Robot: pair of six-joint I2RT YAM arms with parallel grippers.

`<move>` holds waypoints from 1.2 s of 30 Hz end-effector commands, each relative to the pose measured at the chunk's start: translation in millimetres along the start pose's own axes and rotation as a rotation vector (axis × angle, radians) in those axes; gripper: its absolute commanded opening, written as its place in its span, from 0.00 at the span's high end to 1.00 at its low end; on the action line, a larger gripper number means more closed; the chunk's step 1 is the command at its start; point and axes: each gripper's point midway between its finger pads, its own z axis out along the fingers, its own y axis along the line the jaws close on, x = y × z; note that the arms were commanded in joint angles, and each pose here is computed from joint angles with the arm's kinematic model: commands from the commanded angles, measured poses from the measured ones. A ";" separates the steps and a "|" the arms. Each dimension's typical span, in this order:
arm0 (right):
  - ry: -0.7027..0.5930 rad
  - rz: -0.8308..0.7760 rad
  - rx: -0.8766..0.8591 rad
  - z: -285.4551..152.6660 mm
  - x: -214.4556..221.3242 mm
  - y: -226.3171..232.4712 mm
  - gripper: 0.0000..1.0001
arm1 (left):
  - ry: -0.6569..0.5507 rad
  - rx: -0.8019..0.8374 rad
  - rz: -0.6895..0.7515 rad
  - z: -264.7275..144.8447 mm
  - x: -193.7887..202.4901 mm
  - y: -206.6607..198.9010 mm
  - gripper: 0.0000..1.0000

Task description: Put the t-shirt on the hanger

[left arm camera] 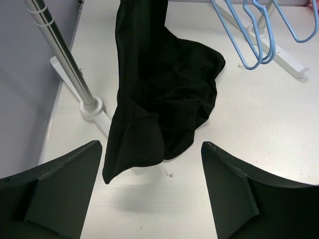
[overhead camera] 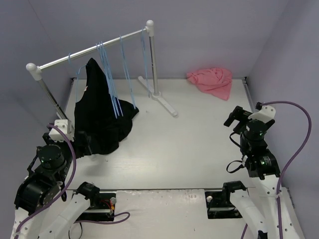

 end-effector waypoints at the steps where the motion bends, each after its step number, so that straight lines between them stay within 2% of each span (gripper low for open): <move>1: -0.045 0.043 0.017 19.2 -15.6 8.9 0.00 | -0.038 0.017 -0.050 0.9 -15.9 -6.2 0.23; 4: -0.038 0.079 0.021 42.3 -12.0 19.3 0.00 | -0.018 0.040 -0.049 4.8 -15.1 -12.5 0.23; 7: -0.082 0.112 -0.009 73.4 -26.3 40.8 0.00 | 0.019 0.067 -0.042 7.8 -15.3 -20.3 0.23; 12: 0.076 -0.013 0.018 168.0 4.6 76.3 0.00 | 0.075 0.089 -0.062 18.5 -16.8 -32.7 0.23; 15: 0.126 -0.099 0.020 208.7 18.7 89.0 0.00 | 0.091 0.100 -0.069 21.4 -18.5 -37.5 0.23; 20: 0.219 -0.204 -0.094 289.8 54.7 123.3 0.00 | 0.110 0.128 -0.092 25.4 -21.9 -46.9 0.23; 23: 0.258 -0.254 -0.133 323.8 80.5 130.7 0.00 | 0.134 0.140 -0.124 28.7 -19.3 -53.0 0.23; 24: 0.293 -0.275 -0.127 336.0 101.7 125.8 0.00 | 0.145 0.151 -0.129 29.7 -17.6 -56.1 0.23; 30: 0.313 -0.323 -0.107 376.4 133.6 123.4 0.00 | 0.192 0.172 -0.160 34.4 -9.4 -65.0 0.23; 36: 0.326 -0.331 -0.084 401.9 155.4 115.2 0.00 | 0.182 0.170 -0.180 31.9 -12.6 -64.6 0.23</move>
